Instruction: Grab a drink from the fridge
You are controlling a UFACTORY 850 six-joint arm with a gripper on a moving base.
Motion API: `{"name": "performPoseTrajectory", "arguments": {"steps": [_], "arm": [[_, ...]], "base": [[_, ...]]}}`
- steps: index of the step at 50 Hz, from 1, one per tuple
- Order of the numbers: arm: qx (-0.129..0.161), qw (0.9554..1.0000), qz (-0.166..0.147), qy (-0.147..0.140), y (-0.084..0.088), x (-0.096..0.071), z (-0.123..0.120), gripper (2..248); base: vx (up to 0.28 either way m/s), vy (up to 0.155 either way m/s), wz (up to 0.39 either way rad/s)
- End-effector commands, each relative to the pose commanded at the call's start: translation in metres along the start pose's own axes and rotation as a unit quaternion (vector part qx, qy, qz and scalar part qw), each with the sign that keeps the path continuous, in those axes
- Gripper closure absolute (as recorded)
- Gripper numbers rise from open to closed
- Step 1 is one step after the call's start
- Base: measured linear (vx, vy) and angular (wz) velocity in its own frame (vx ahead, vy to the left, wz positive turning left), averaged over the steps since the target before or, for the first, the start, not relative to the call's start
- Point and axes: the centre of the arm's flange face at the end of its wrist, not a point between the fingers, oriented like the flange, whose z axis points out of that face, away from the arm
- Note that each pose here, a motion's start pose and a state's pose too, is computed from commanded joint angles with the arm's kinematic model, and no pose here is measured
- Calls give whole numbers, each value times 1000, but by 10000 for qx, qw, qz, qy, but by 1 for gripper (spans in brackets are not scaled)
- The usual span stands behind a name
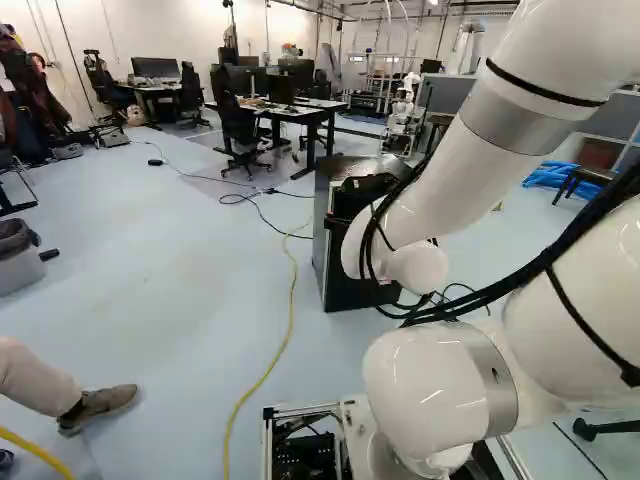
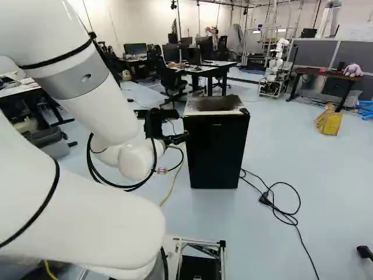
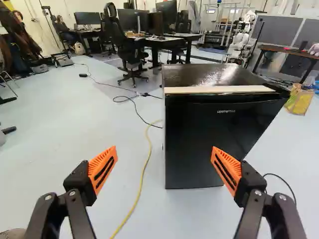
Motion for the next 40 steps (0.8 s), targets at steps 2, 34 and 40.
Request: {"name": "performPoseTrajectory", "arguments": {"steps": [2, 34, 40], "arm": [[0, 10000, 0, 0, 0, 0, 0, 3], [0, 10000, 0, 0, 0, 0, 0, 3], [0, 10000, 0, 0, 0, 0, 0, 3]], "base": [[0, 0, 0], [6, 0, 0], [32, -1, -3]]}}
